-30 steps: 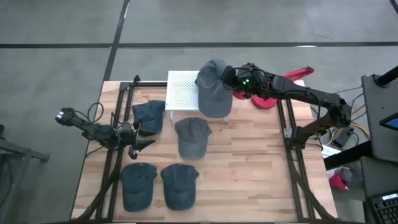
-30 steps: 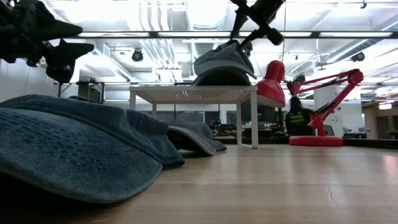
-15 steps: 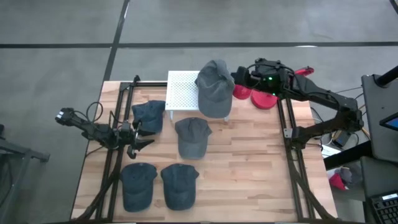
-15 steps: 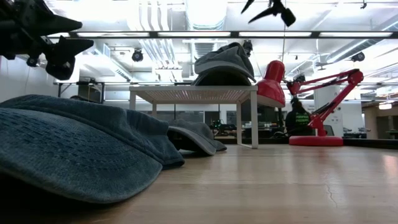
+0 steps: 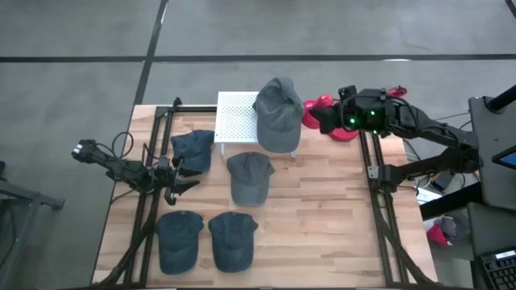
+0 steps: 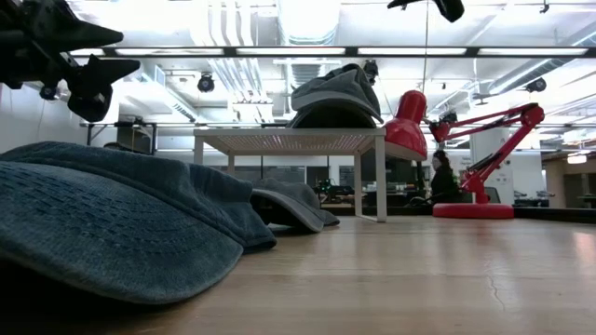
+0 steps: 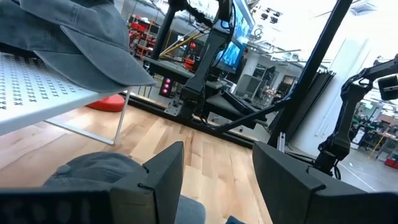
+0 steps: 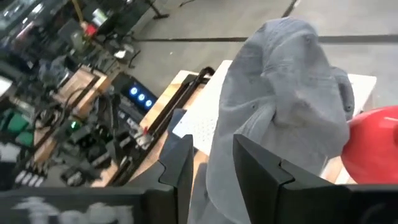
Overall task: Pick & Place hat
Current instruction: Stack the gray cap on top of the other gray cap on the shelf
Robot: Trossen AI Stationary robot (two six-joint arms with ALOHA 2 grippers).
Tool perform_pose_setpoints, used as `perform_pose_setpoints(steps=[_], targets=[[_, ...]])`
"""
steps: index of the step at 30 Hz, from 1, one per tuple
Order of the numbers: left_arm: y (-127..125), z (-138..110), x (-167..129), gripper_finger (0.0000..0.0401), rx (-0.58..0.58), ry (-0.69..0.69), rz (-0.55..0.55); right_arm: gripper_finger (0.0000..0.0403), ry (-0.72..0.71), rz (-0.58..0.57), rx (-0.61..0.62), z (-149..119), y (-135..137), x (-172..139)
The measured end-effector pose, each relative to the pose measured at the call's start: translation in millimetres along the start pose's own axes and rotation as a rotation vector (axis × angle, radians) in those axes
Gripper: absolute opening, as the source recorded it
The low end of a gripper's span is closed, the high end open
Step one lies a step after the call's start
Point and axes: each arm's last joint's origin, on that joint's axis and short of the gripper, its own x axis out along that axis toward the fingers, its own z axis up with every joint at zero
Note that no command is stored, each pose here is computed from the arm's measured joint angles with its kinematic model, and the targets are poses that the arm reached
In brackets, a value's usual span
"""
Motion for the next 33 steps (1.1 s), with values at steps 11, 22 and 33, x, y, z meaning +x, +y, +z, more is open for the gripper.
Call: perform_pose_setpoints(steps=[11,22,33], targets=[[-2,8,0,0.0195,-0.242,-0.081,-0.019,0.0070,0.027,0.077,-0.087,-24,-9,-18],[-14,31,6,0.0195,-0.235,-0.105,-0.043,0.0031,-0.151,0.327,-0.123,-42,-28,-26],[-43,62,45,0.0195,-0.189,0.035,0.141,0.0028,-0.174,0.481,-0.167,-62,-58,-48]])
